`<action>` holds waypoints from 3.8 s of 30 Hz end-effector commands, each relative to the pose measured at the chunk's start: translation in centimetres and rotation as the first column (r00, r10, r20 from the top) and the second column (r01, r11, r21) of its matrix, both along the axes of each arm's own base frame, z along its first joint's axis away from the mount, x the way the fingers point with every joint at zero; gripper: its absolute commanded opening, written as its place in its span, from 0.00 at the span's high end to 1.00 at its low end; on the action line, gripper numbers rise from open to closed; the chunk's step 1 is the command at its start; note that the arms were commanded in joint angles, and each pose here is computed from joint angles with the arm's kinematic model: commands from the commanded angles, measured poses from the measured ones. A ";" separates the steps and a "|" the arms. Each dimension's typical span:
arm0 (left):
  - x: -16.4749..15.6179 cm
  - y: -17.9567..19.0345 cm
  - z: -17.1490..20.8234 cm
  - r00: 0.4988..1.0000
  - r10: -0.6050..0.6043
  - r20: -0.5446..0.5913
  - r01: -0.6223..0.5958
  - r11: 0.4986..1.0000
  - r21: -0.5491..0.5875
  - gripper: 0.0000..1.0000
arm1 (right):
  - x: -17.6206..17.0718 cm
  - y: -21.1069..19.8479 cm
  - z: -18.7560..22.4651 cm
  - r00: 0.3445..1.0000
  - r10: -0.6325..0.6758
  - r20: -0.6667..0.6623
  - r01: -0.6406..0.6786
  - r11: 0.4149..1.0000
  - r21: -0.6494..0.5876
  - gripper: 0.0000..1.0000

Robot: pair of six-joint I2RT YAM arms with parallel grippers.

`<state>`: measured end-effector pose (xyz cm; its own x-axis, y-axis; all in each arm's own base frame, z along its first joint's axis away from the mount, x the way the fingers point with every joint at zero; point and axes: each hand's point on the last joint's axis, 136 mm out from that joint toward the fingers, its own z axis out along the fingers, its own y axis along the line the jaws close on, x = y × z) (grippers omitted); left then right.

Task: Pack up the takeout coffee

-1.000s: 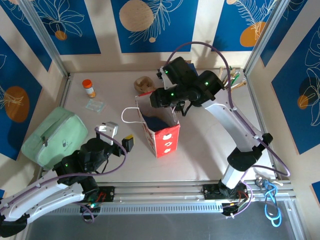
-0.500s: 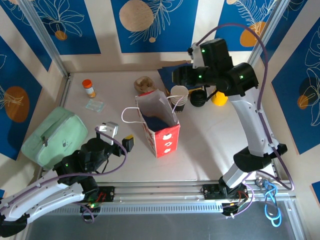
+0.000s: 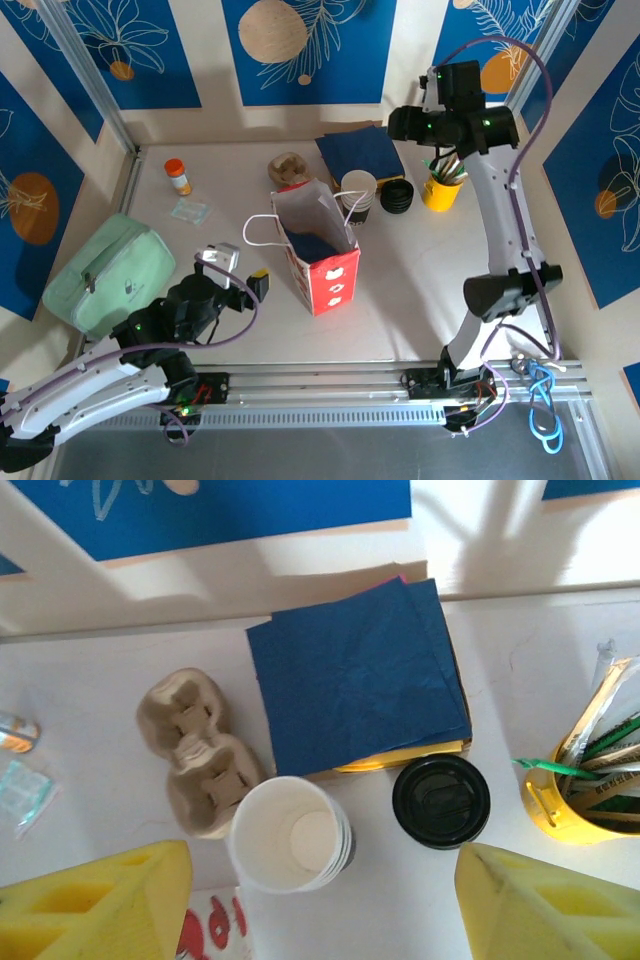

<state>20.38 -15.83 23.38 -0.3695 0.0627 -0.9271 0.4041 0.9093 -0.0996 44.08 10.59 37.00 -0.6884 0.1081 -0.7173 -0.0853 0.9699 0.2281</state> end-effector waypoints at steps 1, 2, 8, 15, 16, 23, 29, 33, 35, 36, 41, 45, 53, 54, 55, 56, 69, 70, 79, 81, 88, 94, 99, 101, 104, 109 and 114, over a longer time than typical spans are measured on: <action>0.5 0.8 1.8 0.998 0.043 0.037 -0.042 0.999 -0.020 0.08 | 2.9 0.3 -1.5 1.000 -0.010 0.002 0.010 1.000 -0.026 0.30; 0.4 0.8 1.9 0.998 0.045 0.039 -0.044 0.999 -0.023 0.08 | 3.7 0.1 -2.2 1.000 -0.020 -0.007 0.020 0.999 -0.038 0.30; 0.3 0.9 1.9 0.998 0.043 0.035 -0.042 0.999 -0.022 0.08 | 8.3 -0.2 -5.8 0.999 -0.049 -0.018 0.046 0.993 -0.112 0.29; 0.2 1.0 1.7 0.999 0.045 0.027 -0.044 0.998 -0.037 0.08 | 12.0 -0.3 -10.4 0.997 -0.049 -0.060 0.036 0.981 -0.191 0.29; 0.2 1.1 1.7 0.999 0.046 0.028 -0.045 0.998 -0.038 0.08 | 12.4 -0.3 -11.1 0.997 -0.045 -0.069 0.031 0.980 -0.199 0.29; 0.1 1.1 1.8 0.999 0.045 0.028 -0.044 0.998 -0.049 0.08 | 14.4 -0.2 -16.3 0.990 -0.028 -0.135 -0.002 0.977 -0.214 0.29; 0.0 1.2 1.2 0.999 0.047 0.010 -0.046 0.998 -0.036 0.08 | 15.6 0.2 -20.0 0.985 -0.004 -0.173 -0.038 0.971 -0.235 0.30; -0.1 1.2 1.4 0.999 0.044 0.009 -0.044 0.998 -0.037 0.08 | 16.3 0.6 -22.0 0.981 0.021 -0.190 -0.067 0.969 -0.236 0.30; -0.1 1.3 1.4 0.999 0.046 0.007 -0.046 0.998 -0.036 0.08 | 16.6 1.1 -22.8 0.980 0.048 -0.193 -0.092 0.969 -0.229 0.30; -0.1 1.4 1.3 0.999 0.047 0.006 -0.047 0.998 -0.033 0.08 | 16.8 1.2 -23.2 0.979 0.057 -0.194 -0.102 0.968 -0.228 0.30; -0.3 1.6 0.9 0.999 0.050 -0.010 -0.051 0.999 -0.014 0.08 | 17.1 2.3 -24.7 0.974 0.101 -0.204 -0.144 0.967 -0.212 0.30; -0.4 1.9 1.2 0.998 0.055 -0.010 -0.056 0.998 -0.011 0.08 | 17.1 3.3 -25.5 0.968 0.140 -0.207 -0.182 0.963 -0.199 0.25; -0.5 2.4 0.7 0.998 0.068 -0.018 -0.068 0.998 -0.002 0.08 | 17.3 4.4 -26.4 0.958 0.201 -0.203 -0.237 0.956 -0.171 0.21; -0.5 2.4 0.6 0.997 0.069 -0.018 -0.069 0.998 -0.004 0.08 | 17.4 4.4 -26.6 0.958 0.204 -0.202 -0.240 0.955 -0.172 0.20; -0.6 2.4 0.6 0.997 0.068 -0.020 -0.068 0.998 -0.007 0.08 | 17.4 4.4 -26.7 0.958 0.203 -0.204 -0.239 0.955 -0.176 0.20; -0.6 2.4 0.5 0.997 0.069 -0.019 -0.070 0.998 -0.008 0.08 | 17.5 4.3 -26.9 0.957 0.205 -0.205 -0.242 0.955 -0.174 0.20; -0.8 2.7 0.7 0.997 0.070 -0.027 -0.070 0.998 -0.007 0.09 | 18.0 3.2 -29.4 0.961 0.166 -0.222 -0.222 0.940 -0.258 0.20; -0.8 2.7 0.7 0.997 0.072 -0.027 -0.072 0.997 -0.004 0.09 | 18.0 3.2 -29.8 0.960 0.163 -0.229 -0.221 0.940 -0.261 0.20; -0.7 2.7 0.9 0.997 0.074 -0.023 -0.074 0.997 -0.010 0.09 | 17.6 3.2 -31.3 0.950 0.163 -0.266 -0.237 0.932 -0.274 0.20; -0.7 2.7 0.9 0.997 0.072 -0.025 -0.072 0.997 -0.008 0.09 | 17.5 3.0 -31.5 0.949 0.156 -0.275 -0.234 0.931 -0.280 0.20; -0.8 2.9 0.8 0.997 0.075 -0.026 -0.076 0.997 -0.015 0.09 | 16.7 2.2 -32.6 0.939 0.132 -0.317 -0.235 0.920 -0.313 0.24; -0.9 2.9 0.9 0.997 0.073 -0.028 -0.073 0.997 -0.014 0.09 | 16.6 2.6 -31.8 0.941 0.137 -0.311 -0.229 0.932 -0.280 0.41; -0.9 3.0 0.9 0.997 0.076 -0.031 -0.077 0.997 -0.014 0.09 | 16.9 3.1 -29.7 0.950 0.146 -0.276 -0.218 0.943 -0.252 0.53; -0.9 3.0 0.8 0.996 0.080 -0.031 -0.080 0.997 -0.016 0.09 | 17.0 3.4 -28.6 0.955 0.146 -0.259 -0.209 0.950 -0.234 0.55; -0.8 2.9 0.8 0.997 0.078 -0.029 -0.079 0.997 -0.021 0.09 | 17.2 3.7 -27.2 0.962 0.145 -0.230 -0.195 0.958 -0.209 0.57; -0.8 2.9 0.9 0.996 0.081 -0.030 -0.081 0.997 -0.015 0.09 | 17.4 3.8 -25.3 0.970 0.144 -0.196 -0.177 0.971 -0.164 0.64; -0.9 3.1 0.9 0.996 0.082 -0.029 -0.083 0.996 -0.020 0.09 | 17.7 3.2 -24.0 0.977 0.111 -0.182 -0.133 0.985 -0.113 0.72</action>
<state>19.30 -13.49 22.79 -0.4184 0.0588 -0.9064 0.3553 0.9290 -0.1038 61.71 13.65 7.94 -0.8367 -0.1308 -0.5319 -0.1901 0.9801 0.0579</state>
